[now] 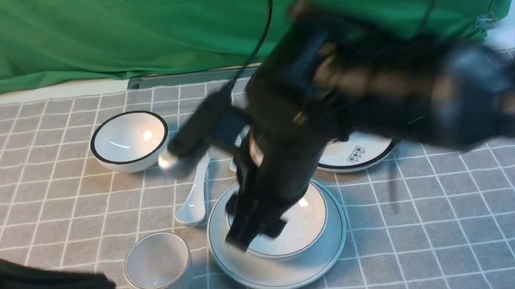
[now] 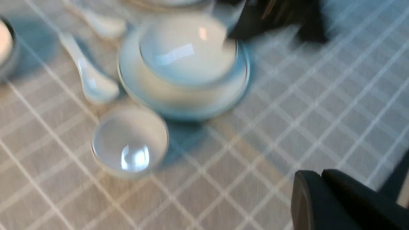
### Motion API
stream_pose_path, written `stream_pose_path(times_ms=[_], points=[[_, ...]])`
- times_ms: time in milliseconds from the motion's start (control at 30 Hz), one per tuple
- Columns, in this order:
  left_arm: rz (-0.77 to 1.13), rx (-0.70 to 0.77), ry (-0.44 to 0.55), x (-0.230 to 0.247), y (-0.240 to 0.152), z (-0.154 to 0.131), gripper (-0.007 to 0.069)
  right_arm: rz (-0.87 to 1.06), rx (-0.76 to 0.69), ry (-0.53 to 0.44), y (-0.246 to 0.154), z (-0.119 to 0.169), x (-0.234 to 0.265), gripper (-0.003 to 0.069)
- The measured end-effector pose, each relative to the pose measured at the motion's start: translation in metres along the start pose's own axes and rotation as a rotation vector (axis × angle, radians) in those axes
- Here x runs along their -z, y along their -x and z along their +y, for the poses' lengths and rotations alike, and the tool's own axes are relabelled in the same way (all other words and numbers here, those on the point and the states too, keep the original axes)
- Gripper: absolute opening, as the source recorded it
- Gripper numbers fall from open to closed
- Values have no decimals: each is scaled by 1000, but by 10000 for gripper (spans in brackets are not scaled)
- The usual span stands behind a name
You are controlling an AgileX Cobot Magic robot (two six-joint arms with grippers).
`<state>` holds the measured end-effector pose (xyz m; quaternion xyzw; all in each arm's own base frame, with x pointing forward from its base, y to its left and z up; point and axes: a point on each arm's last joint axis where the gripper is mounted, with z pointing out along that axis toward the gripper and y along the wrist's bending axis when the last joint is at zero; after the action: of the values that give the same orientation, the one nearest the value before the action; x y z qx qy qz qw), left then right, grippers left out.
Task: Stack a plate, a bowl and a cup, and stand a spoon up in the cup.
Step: Use the left arm to grab a blue teacup
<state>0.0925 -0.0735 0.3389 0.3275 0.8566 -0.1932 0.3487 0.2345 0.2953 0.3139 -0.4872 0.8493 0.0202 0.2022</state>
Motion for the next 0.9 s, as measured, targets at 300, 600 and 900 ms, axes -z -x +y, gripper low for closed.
stream_pose_path(times_ms=[300,600,900], points=[[299,51,-45,-62,29,27,18,-31,0,-18,-66,-2,84,45],[494,10,36,-129,31,63,76,-175,-47,-25,-147,8,100,43],[558,-34,64,-171,23,81,361,-243,-77,-25,-182,13,98,46]])
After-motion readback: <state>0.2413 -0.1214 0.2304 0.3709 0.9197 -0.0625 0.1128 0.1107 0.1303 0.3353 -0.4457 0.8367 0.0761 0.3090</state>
